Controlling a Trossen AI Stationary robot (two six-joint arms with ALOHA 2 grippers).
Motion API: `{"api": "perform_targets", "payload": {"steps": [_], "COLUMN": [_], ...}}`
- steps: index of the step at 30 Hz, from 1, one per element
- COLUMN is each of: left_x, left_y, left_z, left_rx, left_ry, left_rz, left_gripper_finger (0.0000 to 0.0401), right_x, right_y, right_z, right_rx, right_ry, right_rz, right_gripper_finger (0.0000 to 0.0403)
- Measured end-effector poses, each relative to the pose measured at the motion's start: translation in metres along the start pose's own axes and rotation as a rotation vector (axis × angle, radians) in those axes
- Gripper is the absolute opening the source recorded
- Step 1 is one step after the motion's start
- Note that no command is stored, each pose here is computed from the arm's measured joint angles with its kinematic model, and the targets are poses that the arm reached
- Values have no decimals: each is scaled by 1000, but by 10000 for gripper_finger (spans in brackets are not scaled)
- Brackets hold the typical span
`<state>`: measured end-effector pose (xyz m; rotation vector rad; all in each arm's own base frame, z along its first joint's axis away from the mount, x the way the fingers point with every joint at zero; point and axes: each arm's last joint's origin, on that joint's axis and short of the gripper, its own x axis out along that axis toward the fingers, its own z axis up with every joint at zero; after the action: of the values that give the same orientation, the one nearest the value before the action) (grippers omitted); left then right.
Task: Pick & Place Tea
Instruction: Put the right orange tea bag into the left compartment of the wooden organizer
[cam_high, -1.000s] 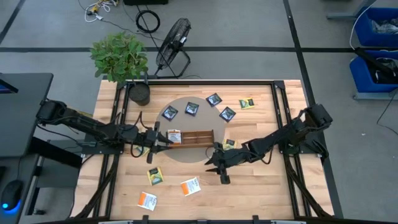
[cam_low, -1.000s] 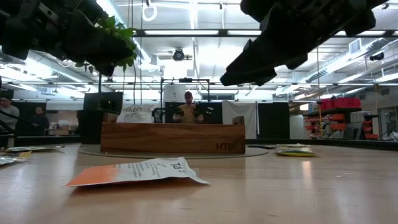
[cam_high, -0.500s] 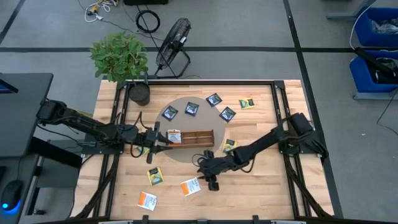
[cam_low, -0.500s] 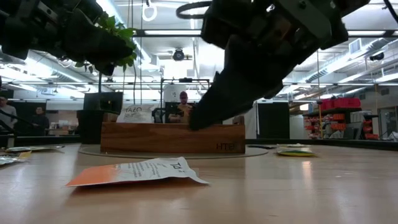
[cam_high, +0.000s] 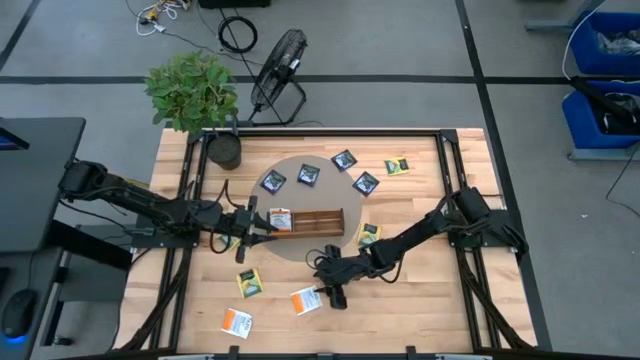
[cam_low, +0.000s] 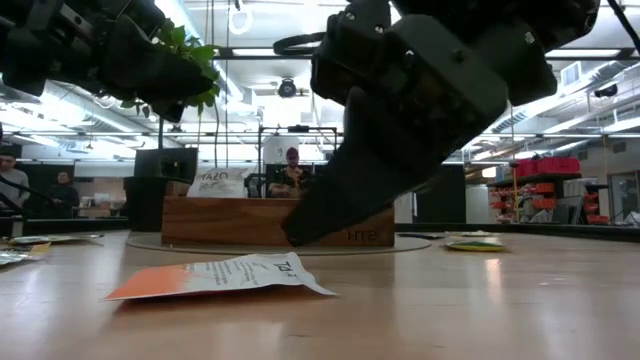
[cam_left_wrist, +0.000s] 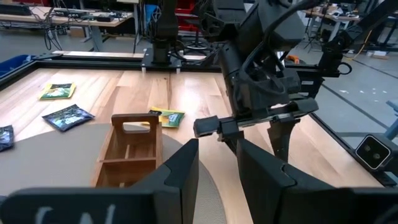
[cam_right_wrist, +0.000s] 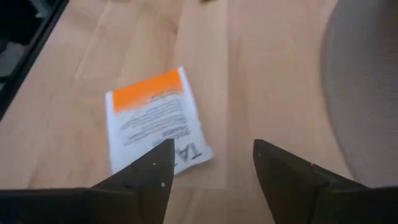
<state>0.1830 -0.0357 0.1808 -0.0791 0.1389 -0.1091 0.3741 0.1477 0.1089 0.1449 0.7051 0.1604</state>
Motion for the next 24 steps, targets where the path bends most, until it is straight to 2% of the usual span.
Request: {"api": "perform_targets", "payload": {"steps": [10, 14, 19, 24], "left_x": [0, 0, 0, 0], "left_y": [0, 0, 0, 0], "left_z": [0, 0, 0, 0], "left_rx": [6, 7, 5, -20], "left_ry": [3, 3, 2, 4], "left_rz": [0, 1, 0, 0], "left_gripper_finger": [115, 115, 115, 115], "right_x": [0, 10, 27, 27], "right_y": [9, 11, 13, 15], "right_z": [0, -11, -8, -3], "right_rx": [-22, -17, -20, -40], "right_ry": [-30, -16, 8, 61], "right_rz": [18, 13, -1, -20], "right_gripper_finger": [224, 224, 223, 201]}}
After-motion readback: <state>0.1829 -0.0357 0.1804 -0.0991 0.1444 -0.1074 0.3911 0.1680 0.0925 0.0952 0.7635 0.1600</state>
